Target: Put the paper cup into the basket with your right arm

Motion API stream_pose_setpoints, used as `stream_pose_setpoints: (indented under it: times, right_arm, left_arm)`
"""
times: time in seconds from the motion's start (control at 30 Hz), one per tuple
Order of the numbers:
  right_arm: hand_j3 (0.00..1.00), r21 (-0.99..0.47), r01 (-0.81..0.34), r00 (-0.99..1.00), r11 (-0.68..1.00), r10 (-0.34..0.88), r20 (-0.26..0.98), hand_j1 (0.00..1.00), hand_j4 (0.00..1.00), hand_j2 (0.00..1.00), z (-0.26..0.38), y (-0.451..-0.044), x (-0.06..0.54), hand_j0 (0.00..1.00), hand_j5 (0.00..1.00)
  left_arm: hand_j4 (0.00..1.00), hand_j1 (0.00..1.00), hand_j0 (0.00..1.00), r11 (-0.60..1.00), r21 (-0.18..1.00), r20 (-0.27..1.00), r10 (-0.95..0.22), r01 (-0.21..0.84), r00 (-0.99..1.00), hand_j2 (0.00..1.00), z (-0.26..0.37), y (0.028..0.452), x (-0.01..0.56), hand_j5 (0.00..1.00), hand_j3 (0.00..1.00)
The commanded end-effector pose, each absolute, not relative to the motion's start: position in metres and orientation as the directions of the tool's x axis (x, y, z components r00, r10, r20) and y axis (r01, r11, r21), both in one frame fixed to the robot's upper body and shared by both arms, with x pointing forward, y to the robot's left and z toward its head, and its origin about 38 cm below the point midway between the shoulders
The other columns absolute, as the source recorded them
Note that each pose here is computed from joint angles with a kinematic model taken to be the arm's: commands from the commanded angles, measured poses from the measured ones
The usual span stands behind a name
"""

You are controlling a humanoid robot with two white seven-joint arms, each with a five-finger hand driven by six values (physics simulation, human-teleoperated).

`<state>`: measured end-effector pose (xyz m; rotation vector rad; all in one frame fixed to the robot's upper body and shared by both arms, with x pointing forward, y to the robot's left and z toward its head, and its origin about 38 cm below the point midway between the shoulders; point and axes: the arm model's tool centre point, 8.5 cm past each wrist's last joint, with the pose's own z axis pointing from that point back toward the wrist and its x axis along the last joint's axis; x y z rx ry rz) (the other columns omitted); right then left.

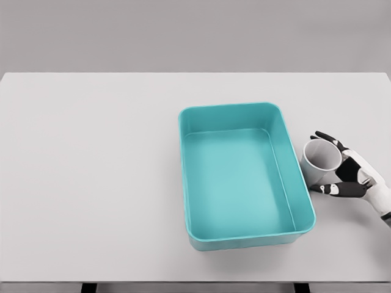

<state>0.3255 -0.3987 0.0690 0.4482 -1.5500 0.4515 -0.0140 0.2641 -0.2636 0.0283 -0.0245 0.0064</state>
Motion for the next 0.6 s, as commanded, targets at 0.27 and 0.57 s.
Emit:
stream_pose_setpoints:
  times: [0.27,0.57]
  right_arm:
    - [1.00,-0.024,-0.545,-0.027,0.838,0.011,1.000,1.00,1.00,1.00,0.0686,-0.3978,0.3271,1.00,1.00]
    - [0.75,-0.022,-0.550,-0.007,0.835,0.022,1.000,0.75,0.75,0.75,0.0678,-0.3960,0.3300,0.75,0.75]
  left_arm:
    - [1.00,1.00,1.00,1.000,0.028,0.025,0.006,-0.007,1.000,1.00,-0.2636,0.2641,-0.0141,1.00,1.00]
    - [1.00,1.00,1.00,1.000,0.028,0.025,0.006,-0.007,1.000,1.00,-0.2636,0.2641,-0.0141,1.00,1.00]
